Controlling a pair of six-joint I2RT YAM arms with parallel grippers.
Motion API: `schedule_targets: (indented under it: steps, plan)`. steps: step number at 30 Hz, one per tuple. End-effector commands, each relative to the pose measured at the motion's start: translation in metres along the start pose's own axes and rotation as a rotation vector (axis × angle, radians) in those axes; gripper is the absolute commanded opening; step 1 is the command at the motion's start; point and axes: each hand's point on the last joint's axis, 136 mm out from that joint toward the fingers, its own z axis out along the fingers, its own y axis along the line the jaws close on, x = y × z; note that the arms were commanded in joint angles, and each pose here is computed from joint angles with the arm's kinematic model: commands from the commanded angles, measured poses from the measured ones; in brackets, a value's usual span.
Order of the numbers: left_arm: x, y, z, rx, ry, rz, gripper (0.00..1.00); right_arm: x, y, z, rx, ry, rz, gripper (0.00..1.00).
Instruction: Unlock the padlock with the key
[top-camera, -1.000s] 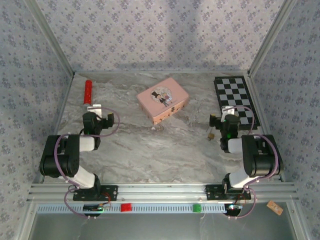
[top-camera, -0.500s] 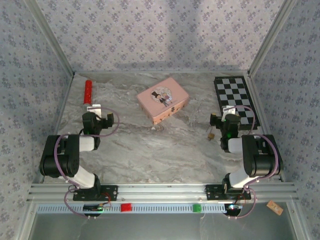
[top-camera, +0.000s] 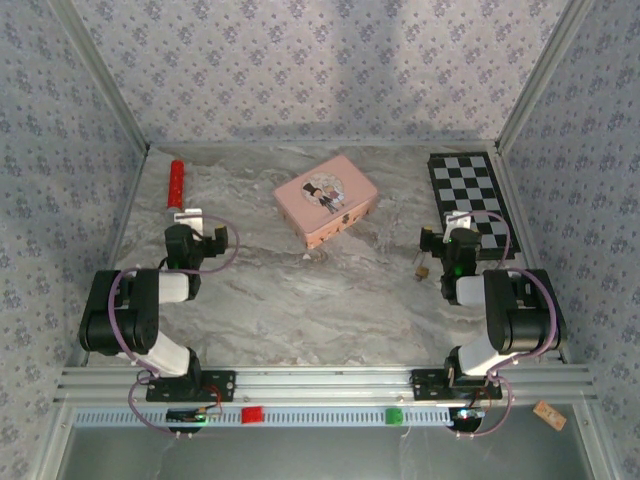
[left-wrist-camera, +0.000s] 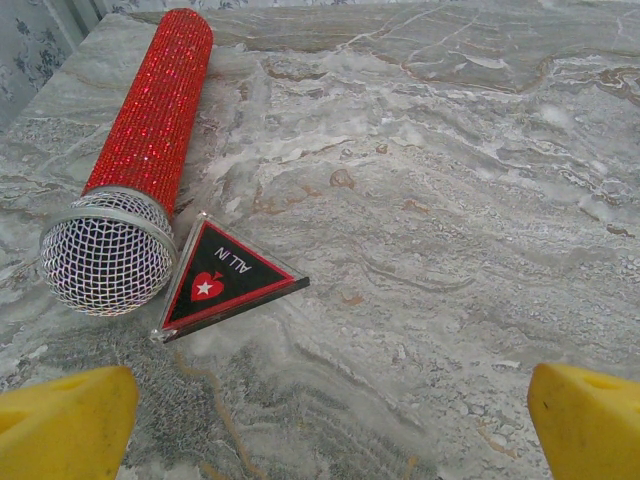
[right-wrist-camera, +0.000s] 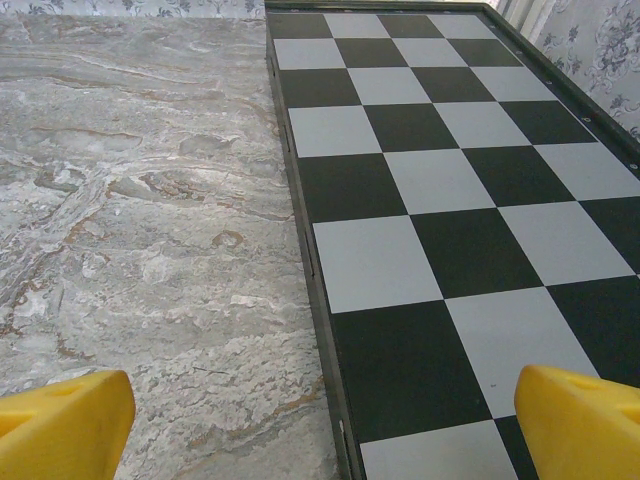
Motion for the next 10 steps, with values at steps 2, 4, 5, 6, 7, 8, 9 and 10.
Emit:
schedule_targets:
  steps: [2, 4, 5, 6, 7, 8, 9, 10]
  plan:
    - [-0.0089, -0.0008, 0.0007, 0.013, -0.038, -0.017, 1.00, -0.0057, -0.0021, 0.0027, 0.007, -0.005, 0.014, 0.99]
    - [-0.0086, -0.0006, 0.0007, 0.012, -0.037, -0.016, 1.00, -0.0048, 0.0041, 0.0044, -0.038, 0.010, 0.007, 0.99]
    - [-0.0085, -0.0012, 0.0007, 0.014, -0.037, -0.016, 1.00, -0.0046, 0.0034, 0.0047, -0.042, 0.010, 0.011, 0.99]
    - [-0.0088, -0.0008, 0.0007, 0.013, -0.037, -0.017, 1.00, -0.0048, 0.0032, 0.0047, -0.041, 0.010, 0.011, 0.99]
    - [-0.0090, -0.0014, 0.0007, 0.015, -0.038, -0.017, 1.00, -0.0043, 0.0036, 0.0045, -0.040, 0.010, 0.009, 0.99]
    - [-0.0081, -0.0008, 0.0005, 0.013, -0.036, -0.017, 1.00, -0.0049, 0.0028, 0.0042, -0.037, 0.007, 0.008, 0.99]
    - [-0.0092, -0.0006, 0.0007, 0.012, -0.038, -0.017, 1.00, -0.0049, 0.0033, 0.0040, -0.036, 0.006, 0.007, 0.99]
    - [-0.0090, -0.0009, 0.0008, 0.014, -0.038, -0.017, 1.00, -0.0056, 0.0034, 0.0038, -0.036, 0.002, 0.008, 0.99]
